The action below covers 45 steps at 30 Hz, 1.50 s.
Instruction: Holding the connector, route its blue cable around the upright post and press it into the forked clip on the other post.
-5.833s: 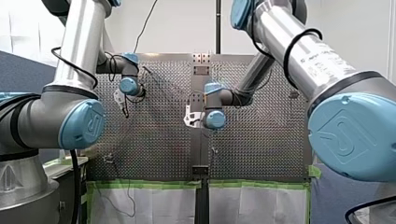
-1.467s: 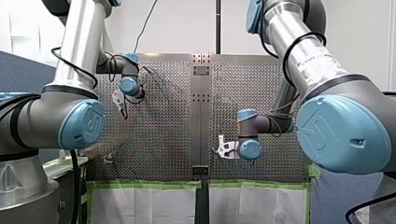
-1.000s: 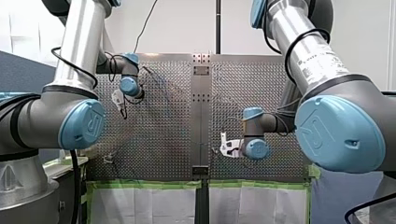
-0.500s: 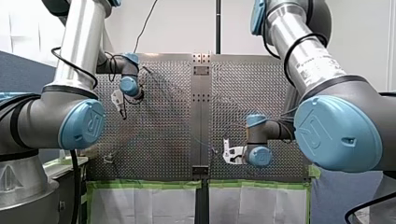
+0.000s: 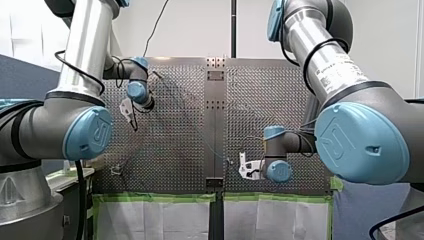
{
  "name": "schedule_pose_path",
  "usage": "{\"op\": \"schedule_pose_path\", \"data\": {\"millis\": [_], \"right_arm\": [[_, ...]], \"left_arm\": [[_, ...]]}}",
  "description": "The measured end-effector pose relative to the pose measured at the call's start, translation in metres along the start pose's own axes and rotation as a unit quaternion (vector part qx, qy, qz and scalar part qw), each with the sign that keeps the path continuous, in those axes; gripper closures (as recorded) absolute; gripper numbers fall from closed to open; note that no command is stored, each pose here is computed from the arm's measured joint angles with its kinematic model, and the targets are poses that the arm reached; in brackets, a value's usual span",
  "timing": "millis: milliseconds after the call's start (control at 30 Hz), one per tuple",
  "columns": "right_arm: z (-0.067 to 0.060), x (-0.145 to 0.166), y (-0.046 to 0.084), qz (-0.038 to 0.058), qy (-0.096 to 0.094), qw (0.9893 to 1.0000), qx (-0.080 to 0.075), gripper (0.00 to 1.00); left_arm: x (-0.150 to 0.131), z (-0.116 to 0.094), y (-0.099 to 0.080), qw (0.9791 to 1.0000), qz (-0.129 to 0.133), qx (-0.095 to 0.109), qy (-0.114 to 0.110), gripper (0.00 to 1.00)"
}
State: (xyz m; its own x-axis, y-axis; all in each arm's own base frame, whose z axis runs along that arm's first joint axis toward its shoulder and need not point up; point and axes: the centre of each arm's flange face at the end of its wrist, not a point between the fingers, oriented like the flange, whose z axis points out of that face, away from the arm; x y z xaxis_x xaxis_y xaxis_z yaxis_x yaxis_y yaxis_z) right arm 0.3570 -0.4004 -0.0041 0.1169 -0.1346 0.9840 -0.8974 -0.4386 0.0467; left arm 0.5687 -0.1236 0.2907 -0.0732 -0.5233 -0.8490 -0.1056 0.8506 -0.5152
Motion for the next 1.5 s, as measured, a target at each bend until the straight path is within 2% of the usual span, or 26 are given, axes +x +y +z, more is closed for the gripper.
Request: {"op": "schedule_pose_path", "data": {"millis": [267,600,933,1100,1233,1367,1500], "right_arm": [[0.000,0.000,0.000,-0.0001,-0.001,1.0000,0.000,0.98],[-0.001,-0.001,-0.002,-0.0005,-0.003,1.0000,0.002,0.98],[-0.002,-0.001,-0.003,-0.0008,-0.003,1.0000,0.003,0.98],[-0.002,-0.001,-0.004,-0.0008,-0.003,1.0000,0.004,0.98],[-0.002,-0.001,-0.004,-0.0009,-0.003,1.0000,0.004,0.98],[-0.002,-0.001,-0.004,-0.0008,-0.002,1.0000,0.004,0.98],[-0.002,0.000,-0.004,-0.0008,-0.001,1.0000,0.004,0.98]], "left_arm": [[0.015,-0.005,0.011,0.9992,-0.036,0.018,0.008,0.02],[0.027,-0.011,0.025,0.9966,-0.081,0.011,0.010,0.02],[0.038,-0.016,0.036,0.9946,-0.101,0.010,0.021,0.02],[0.060,-0.017,0.053,0.9914,-0.124,0.010,0.041,0.02],[0.067,-0.016,0.058,0.9886,-0.142,0.022,0.046,0.02],[0.063,-0.012,0.064,0.9865,-0.159,0.024,0.029,0.02],[0.054,-0.006,0.072,0.9836,-0.180,0.018,-0.001,0.02]]}}
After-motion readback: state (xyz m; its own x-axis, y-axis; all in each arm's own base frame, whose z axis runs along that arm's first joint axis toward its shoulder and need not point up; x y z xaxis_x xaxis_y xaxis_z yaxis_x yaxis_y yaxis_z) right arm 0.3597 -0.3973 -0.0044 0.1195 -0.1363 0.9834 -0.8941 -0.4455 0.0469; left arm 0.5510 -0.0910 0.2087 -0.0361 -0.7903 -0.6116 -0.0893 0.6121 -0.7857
